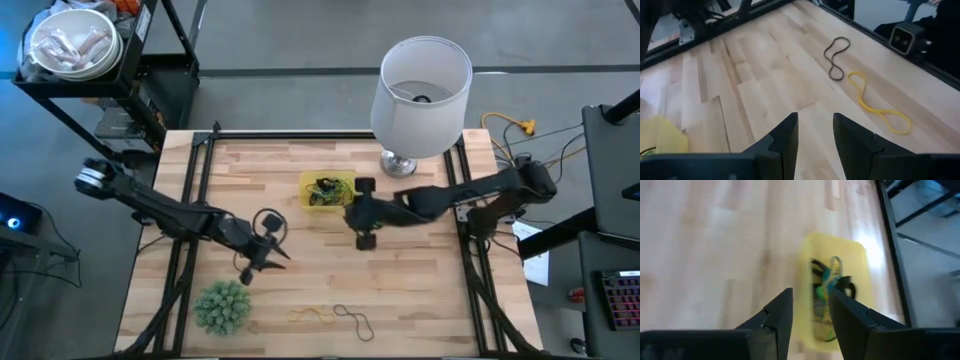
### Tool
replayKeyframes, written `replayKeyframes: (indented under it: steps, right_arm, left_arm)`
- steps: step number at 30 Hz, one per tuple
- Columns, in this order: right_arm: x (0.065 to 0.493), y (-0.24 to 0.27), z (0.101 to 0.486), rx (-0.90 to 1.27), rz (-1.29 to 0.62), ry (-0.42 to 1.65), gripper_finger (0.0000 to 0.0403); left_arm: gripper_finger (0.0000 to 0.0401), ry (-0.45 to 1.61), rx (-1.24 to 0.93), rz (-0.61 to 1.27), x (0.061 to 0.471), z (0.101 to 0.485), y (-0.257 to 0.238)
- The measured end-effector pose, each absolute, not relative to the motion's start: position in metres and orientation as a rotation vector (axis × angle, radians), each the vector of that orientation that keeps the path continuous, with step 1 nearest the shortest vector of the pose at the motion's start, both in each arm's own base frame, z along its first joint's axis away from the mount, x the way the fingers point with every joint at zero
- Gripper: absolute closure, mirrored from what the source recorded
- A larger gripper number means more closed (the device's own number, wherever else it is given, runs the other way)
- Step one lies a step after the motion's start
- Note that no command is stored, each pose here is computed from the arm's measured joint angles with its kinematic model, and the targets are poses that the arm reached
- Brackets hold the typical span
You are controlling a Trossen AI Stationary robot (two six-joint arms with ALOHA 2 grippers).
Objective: Pick and place rubber bands into bin
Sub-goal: Put the yellow rubber band into the yellow bin
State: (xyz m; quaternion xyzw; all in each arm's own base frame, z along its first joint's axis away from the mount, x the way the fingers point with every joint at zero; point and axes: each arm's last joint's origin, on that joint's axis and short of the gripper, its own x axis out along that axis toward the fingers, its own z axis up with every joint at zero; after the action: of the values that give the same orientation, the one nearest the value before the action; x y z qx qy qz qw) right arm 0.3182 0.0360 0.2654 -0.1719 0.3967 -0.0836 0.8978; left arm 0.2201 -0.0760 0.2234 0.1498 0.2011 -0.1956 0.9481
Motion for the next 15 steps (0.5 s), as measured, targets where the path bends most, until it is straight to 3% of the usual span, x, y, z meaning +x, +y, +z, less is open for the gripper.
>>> replayKeyframes:
  steps: [15]
  right_arm:
    - [0.248, 0.108, 0.268, -0.400, -0.067, 0.766, 0.0296]
  left_arm:
    - [0.0294, 0.703, 0.341, -0.364, 0.312, 0.230, -0.107]
